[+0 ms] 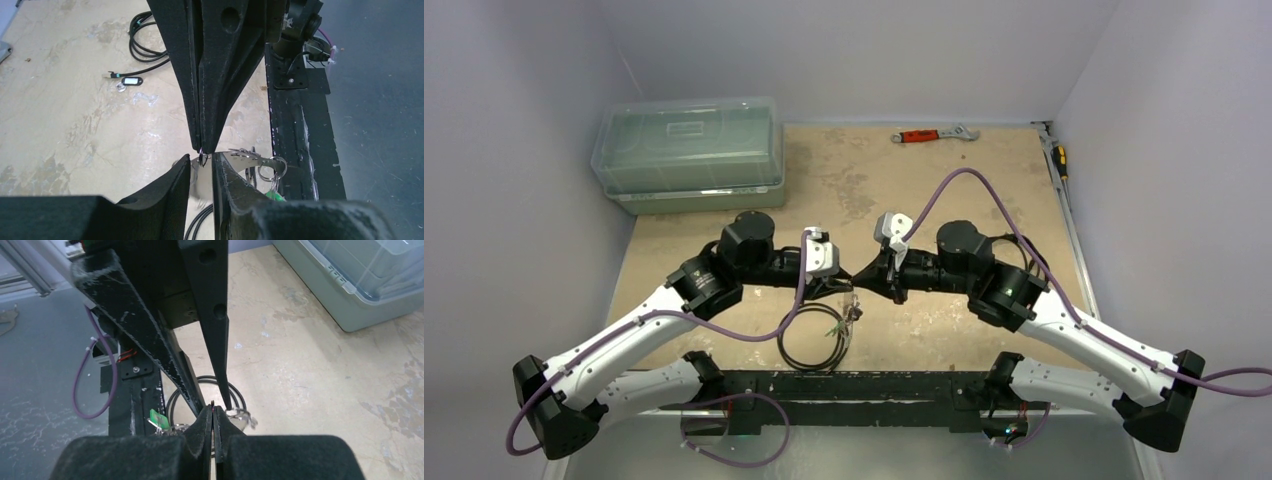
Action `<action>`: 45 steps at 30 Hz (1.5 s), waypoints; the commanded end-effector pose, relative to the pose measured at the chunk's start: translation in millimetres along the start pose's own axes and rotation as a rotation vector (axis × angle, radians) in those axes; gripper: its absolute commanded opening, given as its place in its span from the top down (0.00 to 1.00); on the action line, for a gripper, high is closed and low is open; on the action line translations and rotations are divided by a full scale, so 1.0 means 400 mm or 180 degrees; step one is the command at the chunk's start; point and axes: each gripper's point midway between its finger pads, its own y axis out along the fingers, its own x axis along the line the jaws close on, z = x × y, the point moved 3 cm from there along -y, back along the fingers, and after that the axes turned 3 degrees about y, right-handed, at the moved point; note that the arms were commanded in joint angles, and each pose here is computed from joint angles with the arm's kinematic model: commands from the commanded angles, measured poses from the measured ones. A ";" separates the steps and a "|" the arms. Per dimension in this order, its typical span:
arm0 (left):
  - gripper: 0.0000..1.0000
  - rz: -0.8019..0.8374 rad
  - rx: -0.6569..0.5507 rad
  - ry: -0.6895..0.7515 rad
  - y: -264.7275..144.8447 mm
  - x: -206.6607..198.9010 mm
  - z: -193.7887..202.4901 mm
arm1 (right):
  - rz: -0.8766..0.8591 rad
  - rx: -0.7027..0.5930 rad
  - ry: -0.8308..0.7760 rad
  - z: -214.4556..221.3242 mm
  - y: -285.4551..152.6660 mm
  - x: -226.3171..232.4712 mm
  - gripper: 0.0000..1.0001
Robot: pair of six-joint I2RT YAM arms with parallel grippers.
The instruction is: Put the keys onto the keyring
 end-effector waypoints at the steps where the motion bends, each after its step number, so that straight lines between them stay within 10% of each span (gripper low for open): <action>1: 0.80 0.0101 -0.0177 0.0111 0.007 0.001 -0.035 | -0.0189 -0.0298 -0.0187 -0.068 -0.015 0.029 1.00; 7: 1.00 0.0156 -0.0168 0.0113 0.016 -0.005 -0.028 | -0.0267 -0.0321 -0.0203 -0.075 -0.014 0.038 1.00; 17: 1.00 -0.0145 -0.0678 0.0257 0.010 0.007 -0.061 | -0.0182 -0.0644 -0.0197 -0.118 -0.033 0.039 1.00; 26: 1.00 -0.0484 -0.1083 0.0393 -0.040 0.005 -0.096 | 0.0121 -0.1241 -0.0029 -0.181 -0.084 0.026 0.64; 45: 1.00 -0.0568 -0.1573 0.0508 -0.113 -0.037 -0.153 | -0.0303 -0.1171 -0.0574 -0.145 -0.065 0.062 0.70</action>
